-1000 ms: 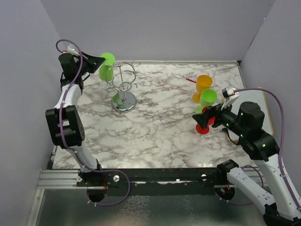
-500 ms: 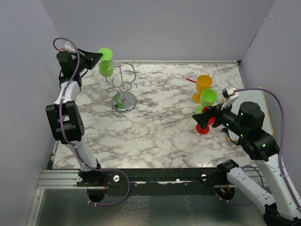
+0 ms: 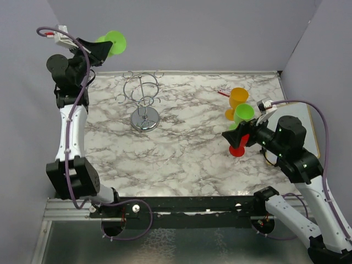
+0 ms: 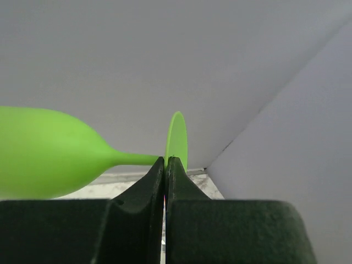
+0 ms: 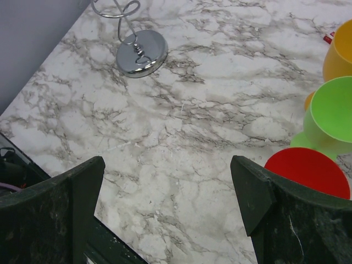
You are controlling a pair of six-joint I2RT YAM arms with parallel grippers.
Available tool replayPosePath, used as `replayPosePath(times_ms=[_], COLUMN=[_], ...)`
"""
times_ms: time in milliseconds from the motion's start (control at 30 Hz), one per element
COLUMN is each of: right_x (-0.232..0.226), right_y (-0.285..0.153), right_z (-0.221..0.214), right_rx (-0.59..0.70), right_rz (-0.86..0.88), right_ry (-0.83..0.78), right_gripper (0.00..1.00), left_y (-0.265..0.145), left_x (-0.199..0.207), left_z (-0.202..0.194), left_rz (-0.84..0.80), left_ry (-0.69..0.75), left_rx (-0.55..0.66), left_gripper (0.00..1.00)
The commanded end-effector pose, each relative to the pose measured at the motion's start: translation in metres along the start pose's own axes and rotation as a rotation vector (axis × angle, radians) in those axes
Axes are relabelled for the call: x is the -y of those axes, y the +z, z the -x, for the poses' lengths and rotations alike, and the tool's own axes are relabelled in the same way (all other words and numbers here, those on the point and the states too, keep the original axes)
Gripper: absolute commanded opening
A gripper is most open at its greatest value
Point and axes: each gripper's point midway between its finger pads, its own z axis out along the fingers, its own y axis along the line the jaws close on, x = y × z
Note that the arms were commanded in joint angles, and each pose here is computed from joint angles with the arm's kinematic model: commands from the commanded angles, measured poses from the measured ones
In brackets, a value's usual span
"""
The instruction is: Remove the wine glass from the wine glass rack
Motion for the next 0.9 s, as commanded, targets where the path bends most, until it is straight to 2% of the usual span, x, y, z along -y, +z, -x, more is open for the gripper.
replayPosePath(times_ms=[0,133,267,367,467,567,667,867], right_x=[-0.012,-0.018,-0.022,-0.023,-0.023,-0.020,-0.019,-0.014], right_y=[0.007,0.010,0.009,0.007,0.003,0.000,0.000,0.007], right_z=[0.006,0.012,0.023,0.034,0.047,0.059,0.066,0.068], right_rx=[0.027,0.043,0.073,0.106,0.145,0.178,0.183,0.134], right_rz=[0.073,0.101,0.119,0.113,0.100,0.078,0.068,0.048], right_ry=[0.034,0.059,0.068,0.064,0.048,0.025,-0.008,-0.055], right_gripper=[1.00,1.00,1.00,1.00,1.00,1.00,1.00,1.00], left_y=[-0.029,-0.057,-0.094,-0.128,-0.162,-0.192,-0.212,-0.241], left_x=[0.133,0.219,0.273,0.291,0.288,0.279,0.261,0.219], left_z=[0.008,-0.034,-0.097,-0.143,-0.192,-0.236,-0.267,-0.321], left_rz=[-0.266,-0.501,-0.778,-0.951,-1.116,-1.203,-1.231,-1.217], left_ry=[0.450,0.667,0.758,0.818,0.918,0.961,0.991,1.138], left_rx=[0.112,0.119,0.044,0.006,-0.014,-0.021,-0.059,-0.191], left_gripper=[0.00,0.00,0.00,0.00,0.00,0.00,0.00,0.00])
